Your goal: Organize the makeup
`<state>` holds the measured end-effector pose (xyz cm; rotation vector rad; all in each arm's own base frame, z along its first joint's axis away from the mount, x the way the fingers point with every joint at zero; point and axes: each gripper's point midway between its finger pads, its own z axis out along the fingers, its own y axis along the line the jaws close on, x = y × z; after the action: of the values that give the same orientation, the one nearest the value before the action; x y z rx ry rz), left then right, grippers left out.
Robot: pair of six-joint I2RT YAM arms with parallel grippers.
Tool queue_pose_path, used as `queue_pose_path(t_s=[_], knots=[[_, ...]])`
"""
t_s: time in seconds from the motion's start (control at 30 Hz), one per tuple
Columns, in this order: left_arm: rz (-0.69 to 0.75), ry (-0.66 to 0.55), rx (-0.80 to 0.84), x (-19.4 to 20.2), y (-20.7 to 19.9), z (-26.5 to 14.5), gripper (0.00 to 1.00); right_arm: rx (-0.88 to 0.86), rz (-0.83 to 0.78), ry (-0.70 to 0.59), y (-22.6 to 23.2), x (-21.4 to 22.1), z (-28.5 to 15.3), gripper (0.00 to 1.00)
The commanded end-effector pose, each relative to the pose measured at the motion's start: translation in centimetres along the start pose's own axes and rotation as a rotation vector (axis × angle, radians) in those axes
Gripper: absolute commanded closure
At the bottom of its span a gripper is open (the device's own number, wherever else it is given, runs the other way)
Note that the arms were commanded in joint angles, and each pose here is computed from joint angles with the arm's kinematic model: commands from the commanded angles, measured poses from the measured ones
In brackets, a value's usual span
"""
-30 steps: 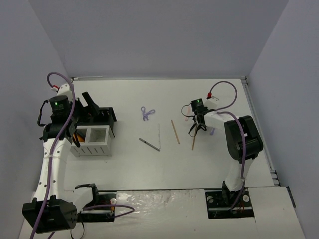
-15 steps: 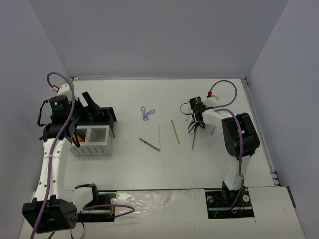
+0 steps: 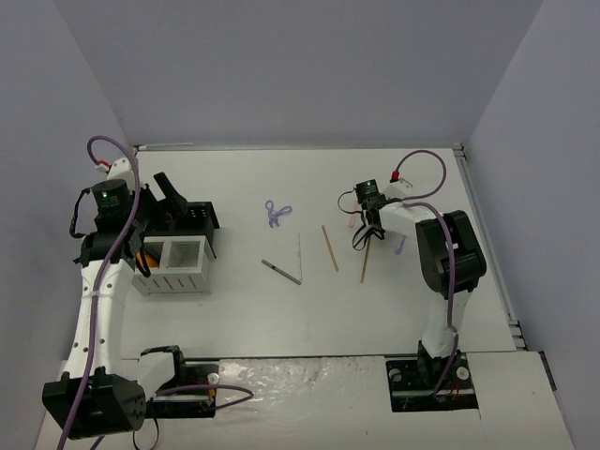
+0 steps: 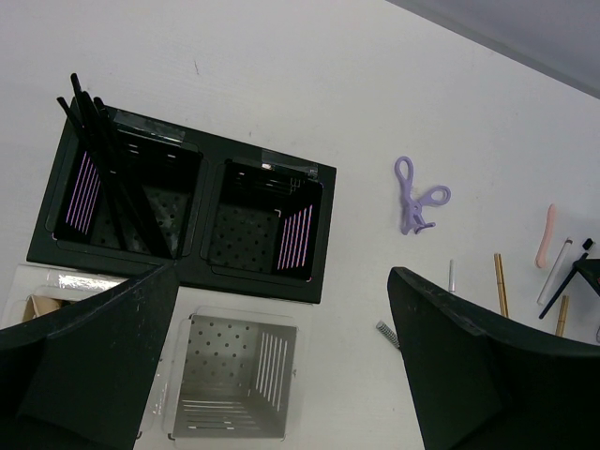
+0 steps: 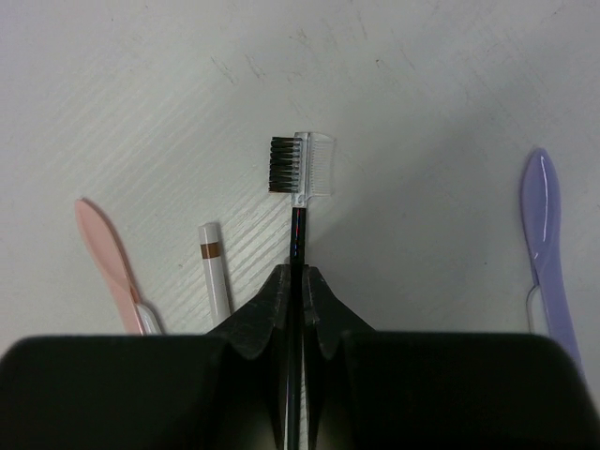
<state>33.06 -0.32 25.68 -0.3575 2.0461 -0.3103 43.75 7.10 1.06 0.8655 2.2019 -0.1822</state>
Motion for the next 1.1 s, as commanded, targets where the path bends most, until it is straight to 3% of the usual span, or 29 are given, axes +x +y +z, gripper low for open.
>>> queue_pose_path(t_s=[0.0, 0.27, 0.37, 0.47, 0.7, 0.9, 1.07], knots=[[0.003, -0.080, 0.032, -2.5, -1.0, -0.8, 0.07, -0.008, 0.052, -0.060, 1.2, -2.4, -0.9, 1.00], [-0.014, -0.088, 0.095, -3.0, -2.3, -1.1, 0.07, -0.132, 0.007, -0.149, 3.0, -6.3, -6.4, 1.00], [-0.042, -0.066, 0.197, -3.3, -4.6, -1.6, 0.07, -0.299, -0.026, -0.226, 4.6, -8.7, -11.6, 1.00], [-0.051, -0.022, 0.340, -3.3, -8.2, -2.8, 0.07, -0.582, -0.078, -0.349, 7.0, -10.5, -18.1, 1.00], [-0.030, 0.042, 0.654, -1.9, -17.4, -6.8, 0.07, -1.195, -0.360, -0.507, 9.9, -8.1, -32.5, 1.00], [-0.043, 0.003, 0.787, -2.0, -22.4, -9.7, 0.07, -1.470, -0.477, -0.530, 10.7, -5.2, -38.6, 1.00], [-0.029, 0.014, 0.789, -0.7, -25.0, -9.1, 0.07, -1.602, -0.514, -0.511, 11.4, -2.9, -41.2, 1.00]])
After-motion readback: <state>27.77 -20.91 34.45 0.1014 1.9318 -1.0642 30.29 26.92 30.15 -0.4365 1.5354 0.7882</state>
